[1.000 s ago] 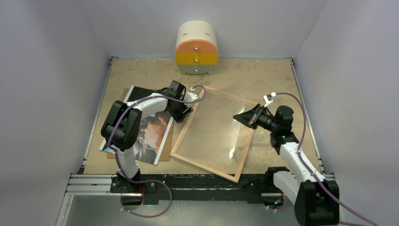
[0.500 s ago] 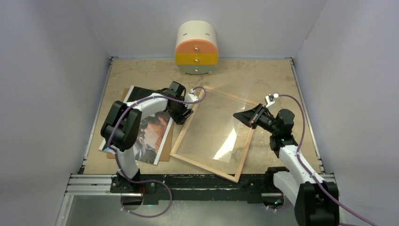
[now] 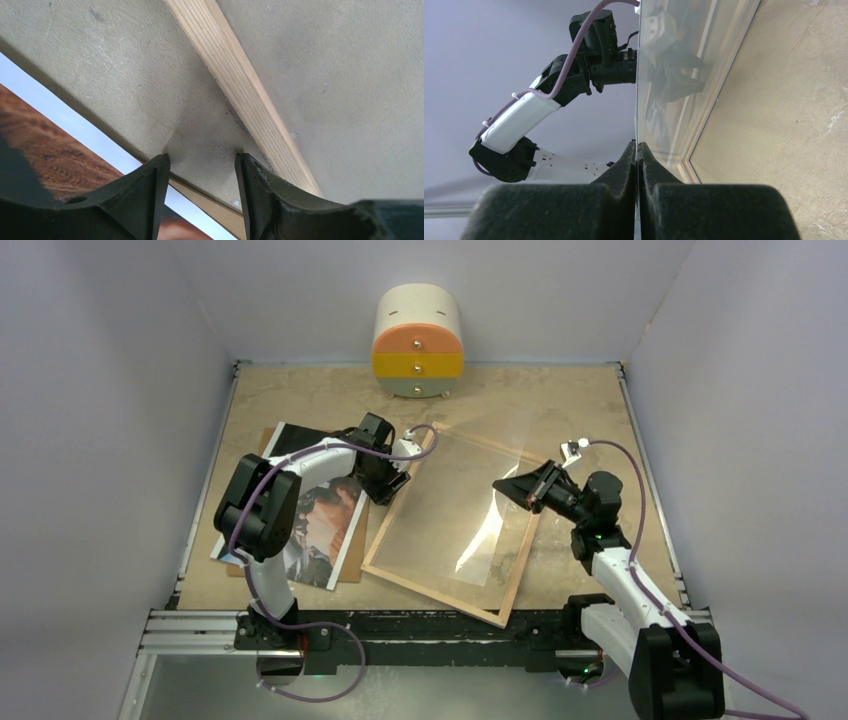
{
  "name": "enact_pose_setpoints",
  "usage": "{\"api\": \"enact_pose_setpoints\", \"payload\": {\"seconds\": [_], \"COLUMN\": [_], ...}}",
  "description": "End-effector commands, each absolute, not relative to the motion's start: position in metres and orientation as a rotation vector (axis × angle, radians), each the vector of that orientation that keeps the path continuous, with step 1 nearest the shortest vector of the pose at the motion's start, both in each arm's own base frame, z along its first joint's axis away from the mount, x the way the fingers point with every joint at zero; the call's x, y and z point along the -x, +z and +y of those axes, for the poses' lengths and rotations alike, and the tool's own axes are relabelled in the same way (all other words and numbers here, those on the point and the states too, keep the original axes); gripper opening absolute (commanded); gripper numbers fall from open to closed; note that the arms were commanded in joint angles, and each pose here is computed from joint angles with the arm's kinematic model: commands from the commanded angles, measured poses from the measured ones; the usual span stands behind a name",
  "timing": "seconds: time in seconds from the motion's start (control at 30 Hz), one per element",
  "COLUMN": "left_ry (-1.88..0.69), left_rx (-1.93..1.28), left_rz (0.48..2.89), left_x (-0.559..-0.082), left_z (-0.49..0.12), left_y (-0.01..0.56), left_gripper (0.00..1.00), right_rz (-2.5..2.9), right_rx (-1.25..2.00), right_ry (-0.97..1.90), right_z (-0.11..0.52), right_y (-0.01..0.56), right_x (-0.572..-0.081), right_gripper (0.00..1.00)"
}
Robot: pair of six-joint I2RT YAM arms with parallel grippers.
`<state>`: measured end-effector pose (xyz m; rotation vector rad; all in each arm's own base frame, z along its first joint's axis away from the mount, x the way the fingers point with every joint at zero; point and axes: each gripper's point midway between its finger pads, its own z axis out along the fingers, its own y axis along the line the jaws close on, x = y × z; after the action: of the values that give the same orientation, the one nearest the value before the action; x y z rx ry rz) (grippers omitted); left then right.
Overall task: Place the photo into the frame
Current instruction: Place the photo frame item in the photo frame.
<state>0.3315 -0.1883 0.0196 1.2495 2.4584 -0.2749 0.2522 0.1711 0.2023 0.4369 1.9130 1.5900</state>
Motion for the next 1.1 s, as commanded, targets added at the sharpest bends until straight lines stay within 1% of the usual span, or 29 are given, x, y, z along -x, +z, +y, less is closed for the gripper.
{"api": "enact_pose_setpoints", "payload": {"seconds": [0.0, 0.13, 0.37, 0.73, 0.87, 0.9, 0.93, 0.97, 1.07], "left_ry": [-0.331, -0.35, -0.349, -0.335, -0.345, -0.346, -0.345, -0.344, -0.343], "left_rx": [-1.231, -1.184, -1.174, -1.181, -1.182, -1.182, -1.183, -1.185, -1.185], "left_rz": [2.426, 2.431, 2.456, 2.458, 2.46, 2.46, 2.46, 2.459, 2.459], "left_x": [-0.333, -0.339, -0.338, -0.338, -0.337, -0.336, -0.336, -0.337, -0.336], "left_z": [-0.196, -0.193, -0.187, -0.185, -0.186, -0.186, -0.185, -0.185, -0.185], "left_y": [0.035, 0.041, 0.034, 0.032, 0.031, 0.031, 0.031, 0.031, 0.032], "left_gripper": [0.53, 0.52, 0.5, 0.48, 0.47, 0.47, 0.47, 0.47, 0.47], "right_rz": [1.874, 1.961, 2.05, 2.162, 2.196, 2.209, 2.223, 2.236, 2.258], "right_rx": [-0.35, -0.349, -0.365, -0.385, -0.417, -0.426, -0.436, -0.442, -0.447], "right_ry": [1.545, 1.515, 1.416, 1.285, 1.271, 1.269, 1.265, 1.263, 1.256], "right_z": [0.171, 0.171, 0.164, 0.155, 0.154, 0.154, 0.154, 0.153, 0.153], "right_y": [0.21, 0.19, 0.161, 0.135, 0.124, 0.12, 0.117, 0.114, 0.109], "right_x": [-0.256, -0.249, -0.242, -0.238, -0.238, -0.238, -0.238, -0.238, -0.238], "right_gripper": [0.0, 0.0, 0.0, 0.01, 0.16, 0.21, 0.28, 0.32, 0.38]}}
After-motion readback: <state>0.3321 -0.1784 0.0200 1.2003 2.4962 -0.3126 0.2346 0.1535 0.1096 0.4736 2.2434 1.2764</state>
